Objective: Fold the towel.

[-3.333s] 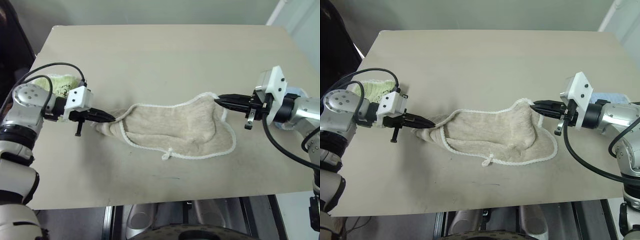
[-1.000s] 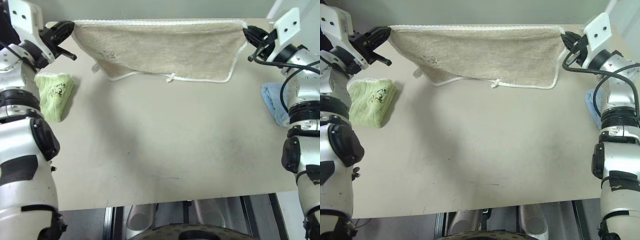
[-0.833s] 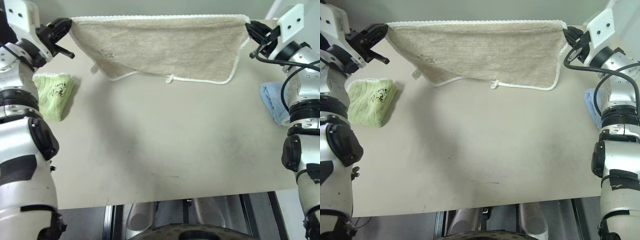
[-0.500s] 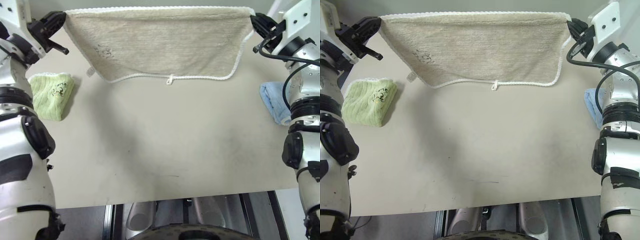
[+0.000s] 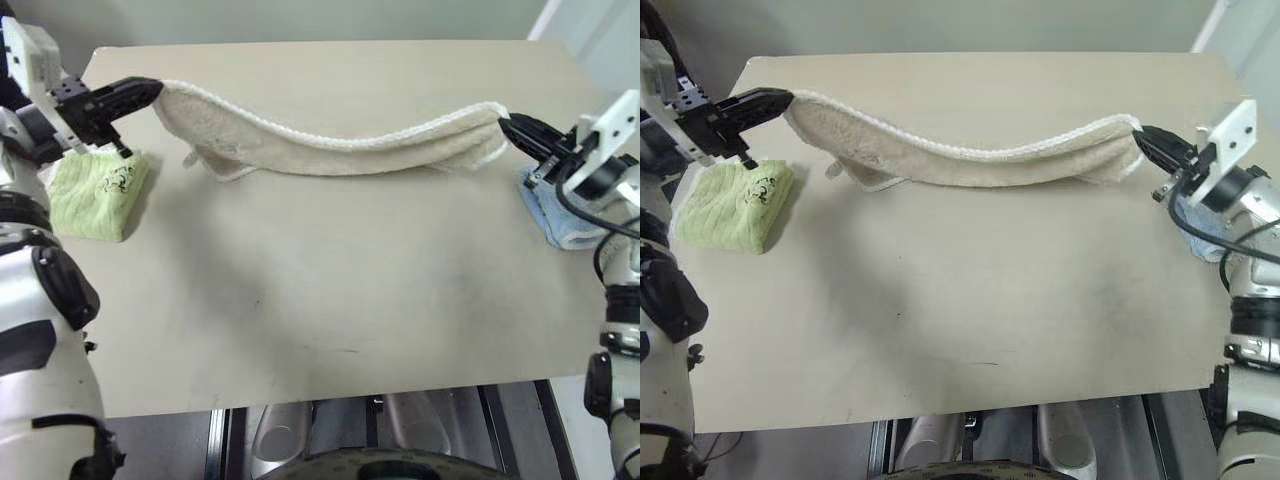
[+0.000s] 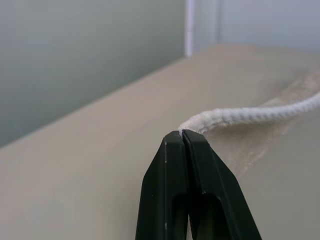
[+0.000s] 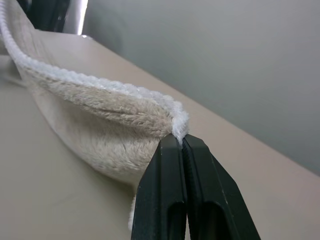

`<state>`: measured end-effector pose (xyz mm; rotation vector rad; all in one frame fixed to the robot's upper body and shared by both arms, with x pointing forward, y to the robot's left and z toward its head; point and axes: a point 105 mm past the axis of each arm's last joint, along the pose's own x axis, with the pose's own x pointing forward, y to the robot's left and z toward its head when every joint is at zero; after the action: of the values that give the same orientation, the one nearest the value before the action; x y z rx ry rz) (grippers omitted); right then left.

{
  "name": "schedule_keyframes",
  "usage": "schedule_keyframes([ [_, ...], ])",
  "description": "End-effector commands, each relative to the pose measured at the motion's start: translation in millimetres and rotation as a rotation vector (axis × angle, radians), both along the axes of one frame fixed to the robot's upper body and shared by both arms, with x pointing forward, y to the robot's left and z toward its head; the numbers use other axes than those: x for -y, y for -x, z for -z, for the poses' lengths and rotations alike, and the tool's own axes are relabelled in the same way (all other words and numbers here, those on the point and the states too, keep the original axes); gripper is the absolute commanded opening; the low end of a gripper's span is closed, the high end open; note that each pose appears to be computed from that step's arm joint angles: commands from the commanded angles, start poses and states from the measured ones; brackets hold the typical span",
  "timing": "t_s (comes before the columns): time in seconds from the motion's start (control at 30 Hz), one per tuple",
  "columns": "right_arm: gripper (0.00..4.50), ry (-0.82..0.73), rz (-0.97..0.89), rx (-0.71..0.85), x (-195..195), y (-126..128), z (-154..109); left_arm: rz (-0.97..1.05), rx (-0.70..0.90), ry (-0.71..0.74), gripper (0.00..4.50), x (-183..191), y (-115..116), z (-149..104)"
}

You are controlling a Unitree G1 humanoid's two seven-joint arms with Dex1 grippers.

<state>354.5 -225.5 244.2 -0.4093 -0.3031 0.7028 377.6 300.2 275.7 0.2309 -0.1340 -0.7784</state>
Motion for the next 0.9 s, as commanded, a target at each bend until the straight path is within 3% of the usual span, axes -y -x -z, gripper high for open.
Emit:
schedule_keyframes([
  [0.03, 0.0, -0.013, -0.006, 0.048, 3, 18, -19, 0.049, -0.011, -0.048, 0.05, -6, 14, -8],
  [0.23, 0.0, -0.028, 0.027, -0.027, 13, 35, -7, 0.091, -0.159, -0.106, 0.05, -16, 31, 9],
  [0.53, 0.0, -0.04, 0.005, -0.147, 8, 64, 21, 0.103, -0.29, -0.028, 0.05, -27, 55, 18],
  [0.9, 0.0, -0.027, -0.031, -0.294, 0, 105, 61, 0.2, -0.531, -0.09, 0.05, -19, 107, 47],
])
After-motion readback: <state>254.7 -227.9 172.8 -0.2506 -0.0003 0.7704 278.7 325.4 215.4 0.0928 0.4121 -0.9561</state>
